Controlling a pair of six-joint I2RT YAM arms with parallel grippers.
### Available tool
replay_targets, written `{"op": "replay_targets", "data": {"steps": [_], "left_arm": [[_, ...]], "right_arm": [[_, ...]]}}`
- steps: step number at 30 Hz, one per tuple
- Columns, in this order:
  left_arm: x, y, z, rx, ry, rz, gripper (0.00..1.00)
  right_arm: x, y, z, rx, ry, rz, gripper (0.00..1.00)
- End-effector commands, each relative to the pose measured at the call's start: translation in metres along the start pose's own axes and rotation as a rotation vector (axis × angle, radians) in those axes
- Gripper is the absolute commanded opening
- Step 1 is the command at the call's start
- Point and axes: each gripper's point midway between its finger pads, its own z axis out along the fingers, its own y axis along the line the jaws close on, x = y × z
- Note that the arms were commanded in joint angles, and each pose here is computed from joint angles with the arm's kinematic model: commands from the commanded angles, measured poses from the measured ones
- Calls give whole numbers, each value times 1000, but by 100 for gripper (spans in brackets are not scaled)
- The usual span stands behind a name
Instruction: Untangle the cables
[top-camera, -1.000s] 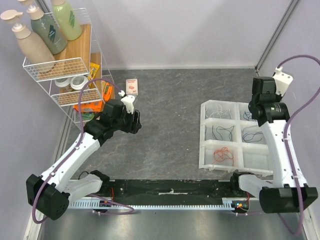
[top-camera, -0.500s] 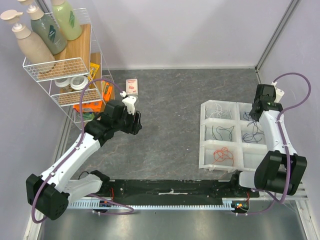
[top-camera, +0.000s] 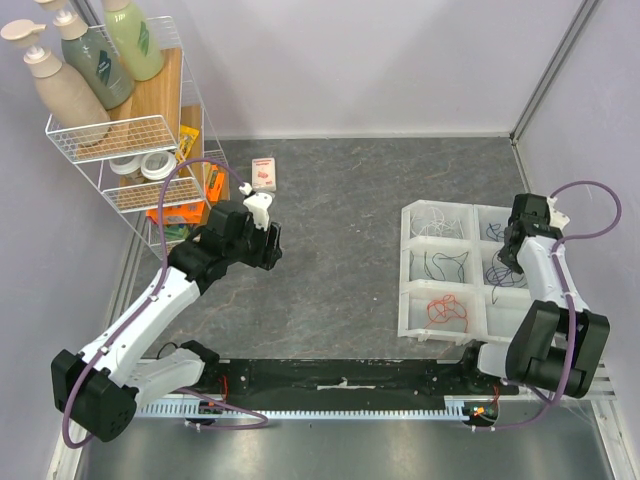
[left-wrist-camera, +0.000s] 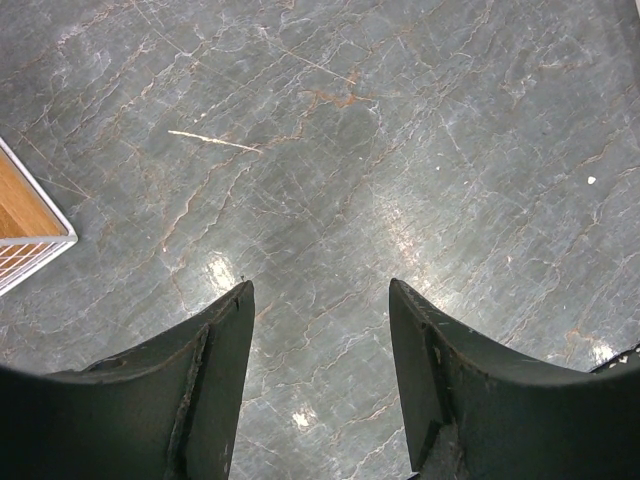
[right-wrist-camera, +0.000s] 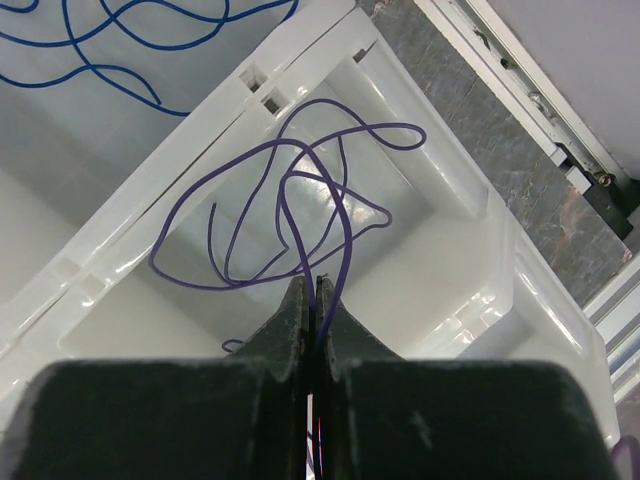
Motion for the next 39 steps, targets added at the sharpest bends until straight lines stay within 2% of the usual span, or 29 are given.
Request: {"op": "replay_targets", "data": {"steps": [1, 9, 13, 21, 25, 32, 35, 39], "left_arm": [[-11, 2, 0, 1, -49, 34, 62], [-11, 2, -1, -1, -49, 30, 62], [-13, 3, -4, -4, -56, 30, 62], [-16, 2, -4, -4, -66, 26, 62], [-16, 0, -4, 7, -66, 26, 62], [-13, 0, -5, 12, -67, 23, 62], [-12, -1, -6, 15, -71, 19, 62], [-15, -2, -9, 18, -79, 3, 62]], "right_arm": [[-6, 5, 10, 14, -3, 52, 0], [2, 29, 38, 6, 119, 16, 0], [-9, 28, 35, 14, 91, 13, 1], [-23, 14, 0, 19, 74, 6, 46], [-35, 11, -22, -8, 45, 3, 57], [-67, 16, -58, -90, -43, -17, 68], [-83, 40, -78, -176, -99, -69, 70], [-97, 104, -127, -335, -233, -237, 72]]}}
